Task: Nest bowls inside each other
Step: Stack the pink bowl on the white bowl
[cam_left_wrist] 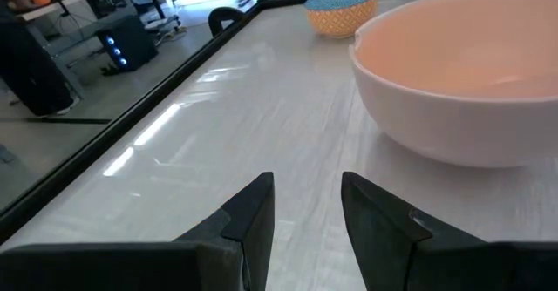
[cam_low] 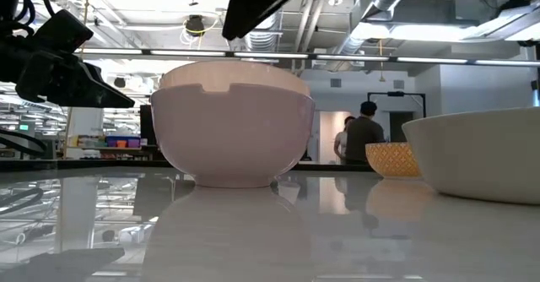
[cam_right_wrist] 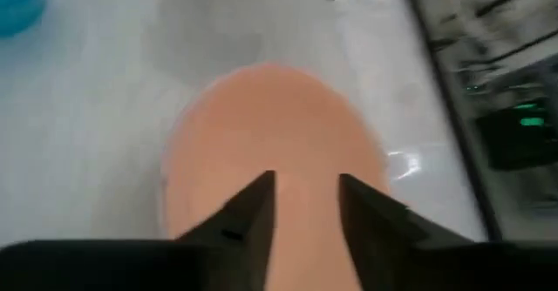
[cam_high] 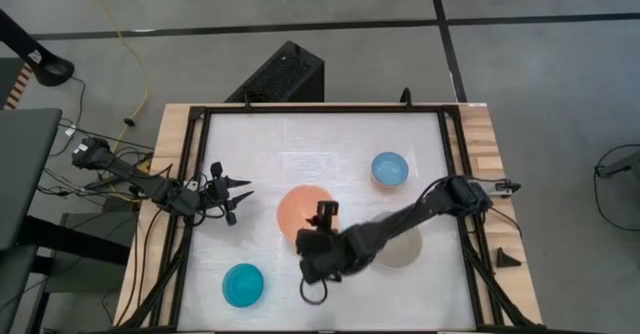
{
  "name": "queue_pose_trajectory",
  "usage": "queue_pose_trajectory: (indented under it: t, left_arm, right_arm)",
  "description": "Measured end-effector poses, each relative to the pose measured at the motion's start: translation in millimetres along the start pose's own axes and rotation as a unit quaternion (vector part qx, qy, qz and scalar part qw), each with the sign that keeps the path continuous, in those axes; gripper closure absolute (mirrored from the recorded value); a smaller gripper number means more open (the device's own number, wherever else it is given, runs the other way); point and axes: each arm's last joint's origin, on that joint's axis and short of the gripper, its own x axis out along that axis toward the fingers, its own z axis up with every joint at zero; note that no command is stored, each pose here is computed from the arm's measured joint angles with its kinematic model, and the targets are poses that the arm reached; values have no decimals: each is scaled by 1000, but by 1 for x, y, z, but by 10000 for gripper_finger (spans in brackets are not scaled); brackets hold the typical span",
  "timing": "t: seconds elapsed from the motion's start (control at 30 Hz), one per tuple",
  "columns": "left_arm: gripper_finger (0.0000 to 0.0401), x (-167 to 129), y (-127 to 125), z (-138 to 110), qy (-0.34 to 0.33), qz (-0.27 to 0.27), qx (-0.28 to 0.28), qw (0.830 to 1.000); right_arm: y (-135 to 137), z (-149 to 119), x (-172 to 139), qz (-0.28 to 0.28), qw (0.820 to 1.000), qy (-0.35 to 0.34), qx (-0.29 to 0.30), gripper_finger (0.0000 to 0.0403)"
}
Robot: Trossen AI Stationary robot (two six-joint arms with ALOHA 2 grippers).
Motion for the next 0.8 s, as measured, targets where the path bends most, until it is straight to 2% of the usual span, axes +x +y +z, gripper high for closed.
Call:
queue_pose_trajectory:
  t: [0.17, 0.2, 0.37, 0.5, 0.6, 0.8]
  left_arm:
    - [276, 0, 0, 0, 0, 0, 0, 1000]
    - [276, 0, 0, 0, 0, 1, 0, 1000]
    - [276, 0, 0, 0, 0, 0, 0, 1000]
    - [276, 0, 0, 0, 0, 0, 0, 1000]
    - [276, 0, 0, 0, 0, 1, 0, 1000]
    - [276, 0, 0, 0, 0, 1, 0, 1000]
  right_arm:
    - [34, -9, -1, -58, 997, -41, 26, 372]
    - [42, -12, 0, -66, 996, -46, 25, 383]
    - [64, -24, 4, -102, 991, -66, 49, 371]
    - [65, -29, 6, -116, 989, -71, 61, 384]
    - [66, -34, 10, -127, 988, -69, 53, 385]
    - [66, -45, 21, -136, 986, -64, 77, 383]
